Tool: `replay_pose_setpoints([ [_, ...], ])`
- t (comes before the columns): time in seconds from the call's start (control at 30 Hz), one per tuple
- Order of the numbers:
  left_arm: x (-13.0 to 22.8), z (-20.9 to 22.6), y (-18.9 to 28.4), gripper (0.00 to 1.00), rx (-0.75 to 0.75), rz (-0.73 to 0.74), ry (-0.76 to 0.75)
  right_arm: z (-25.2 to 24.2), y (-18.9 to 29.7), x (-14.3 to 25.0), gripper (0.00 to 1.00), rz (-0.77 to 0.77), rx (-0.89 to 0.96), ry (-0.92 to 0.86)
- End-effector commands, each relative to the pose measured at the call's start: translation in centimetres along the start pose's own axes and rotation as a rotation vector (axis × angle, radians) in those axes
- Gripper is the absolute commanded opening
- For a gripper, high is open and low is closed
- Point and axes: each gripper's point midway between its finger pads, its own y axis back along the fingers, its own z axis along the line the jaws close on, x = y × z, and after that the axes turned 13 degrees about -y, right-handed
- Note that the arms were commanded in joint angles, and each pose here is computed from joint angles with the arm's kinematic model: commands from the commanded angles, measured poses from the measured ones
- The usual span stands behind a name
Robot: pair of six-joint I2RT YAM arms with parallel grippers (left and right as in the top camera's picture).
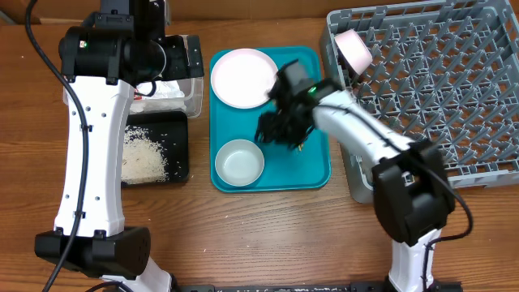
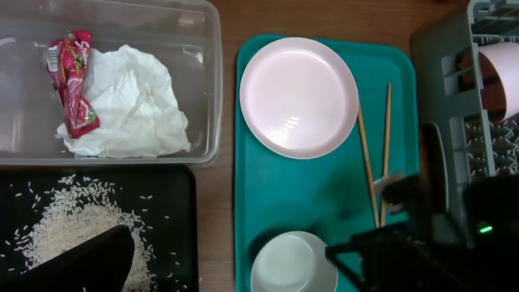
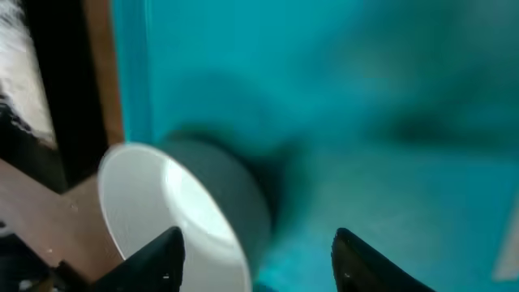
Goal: Sort waste into correct bins and load items into the dishwasher
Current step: 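Move the right gripper back and grasp the white bowl rim, then place the white bowl into the dish rack with the right gripper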
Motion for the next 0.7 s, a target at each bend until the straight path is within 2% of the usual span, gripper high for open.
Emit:
replay_pose_setpoints([
  [0.0,-0.3,0.0,0.6,1.0,-0.006,-0.017,0.005,0.3,-2.0,2.3,0.59,0.031,0.051,-0.113],
  [0.1,-0.3,0.0,0.6,1.0,-0.006,-0.017,0.005,0.5,-2.4,2.8,0.48,0.024,0.073,-0.139],
  [0.17,-0.3,0.0,0.6,1.0,-0.006,-0.017,0.005,0.1,-2.4,2.7,0.34,0.012,0.095,-0.171],
  [0.2,-0.3,0.0,0.6,1.0,-0.006,-0.017,0.005,-0.1,-2.3,2.7,0.27,0.009,0.102,-0.18],
  [0.23,-0.3,0.0,0.6,1.0,-0.006,-0.017,0.005,-0.2,-2.3,2.6,0.12,0.009,0.104,-0.185],
  [0.27,-0.3,0.0,0.6,1.0,-0.006,-0.017,0.005,-0.2,-2.3,2.5,0.04,0.008,0.104,-0.187],
  [0.4,-0.3,0.0,0.6,1.0,-0.006,-0.017,0.005,-0.9,-1.3,1.4,0.04,-0.018,0.105,-0.212],
  [0.47,-0.3,0.0,0.6,1.0,-0.006,-0.017,0.005,-1.4,1.1,-0.5,0.04,-0.092,0.111,-0.227],
  [0.53,-0.3,0.0,0.6,1.0,-0.006,-0.017,0.006,-1.8,4.4,-2.2,0.04,-0.188,0.119,-0.233],
  [0.67,-0.3,0.0,0.6,1.0,-0.006,-0.017,0.005,-3.7,14.3,-5.3,0.04,-0.494,0.211,-0.243],
])
